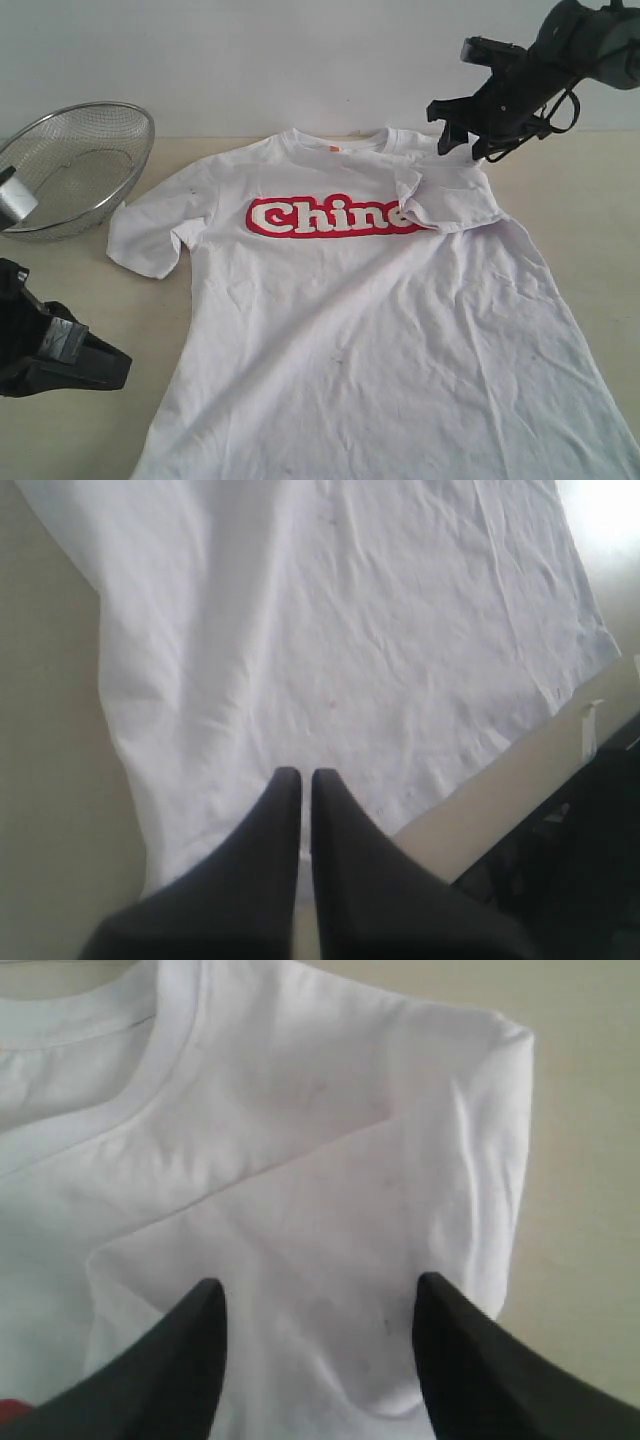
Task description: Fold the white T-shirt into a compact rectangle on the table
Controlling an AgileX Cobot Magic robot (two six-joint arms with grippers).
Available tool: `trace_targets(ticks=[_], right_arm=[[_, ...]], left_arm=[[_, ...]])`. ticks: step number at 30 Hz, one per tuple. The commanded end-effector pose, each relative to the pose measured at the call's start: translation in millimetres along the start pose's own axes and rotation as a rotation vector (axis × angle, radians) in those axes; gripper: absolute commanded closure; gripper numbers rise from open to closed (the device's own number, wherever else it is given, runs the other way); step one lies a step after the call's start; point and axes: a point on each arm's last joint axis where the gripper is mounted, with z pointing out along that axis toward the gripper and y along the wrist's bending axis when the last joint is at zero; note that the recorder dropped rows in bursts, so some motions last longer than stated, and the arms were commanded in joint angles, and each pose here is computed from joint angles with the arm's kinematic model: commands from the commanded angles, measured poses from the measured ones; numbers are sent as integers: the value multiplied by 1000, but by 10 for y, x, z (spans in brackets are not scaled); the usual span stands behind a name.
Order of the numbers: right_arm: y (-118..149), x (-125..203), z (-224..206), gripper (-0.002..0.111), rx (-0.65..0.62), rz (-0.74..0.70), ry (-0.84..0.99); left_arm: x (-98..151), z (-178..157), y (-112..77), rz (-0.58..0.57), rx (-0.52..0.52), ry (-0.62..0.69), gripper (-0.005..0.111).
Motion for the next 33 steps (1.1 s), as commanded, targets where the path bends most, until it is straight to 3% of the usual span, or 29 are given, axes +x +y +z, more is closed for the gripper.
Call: trace_targets(ticks=[1,33], right_arm=[[-121,-13,50,58,26,18,-38],[-413,149,557,58,113,4,-98]], left_arm=[[-8,-3,-14,2,13,4,102],[0,0,-31,-13,34,8,102]])
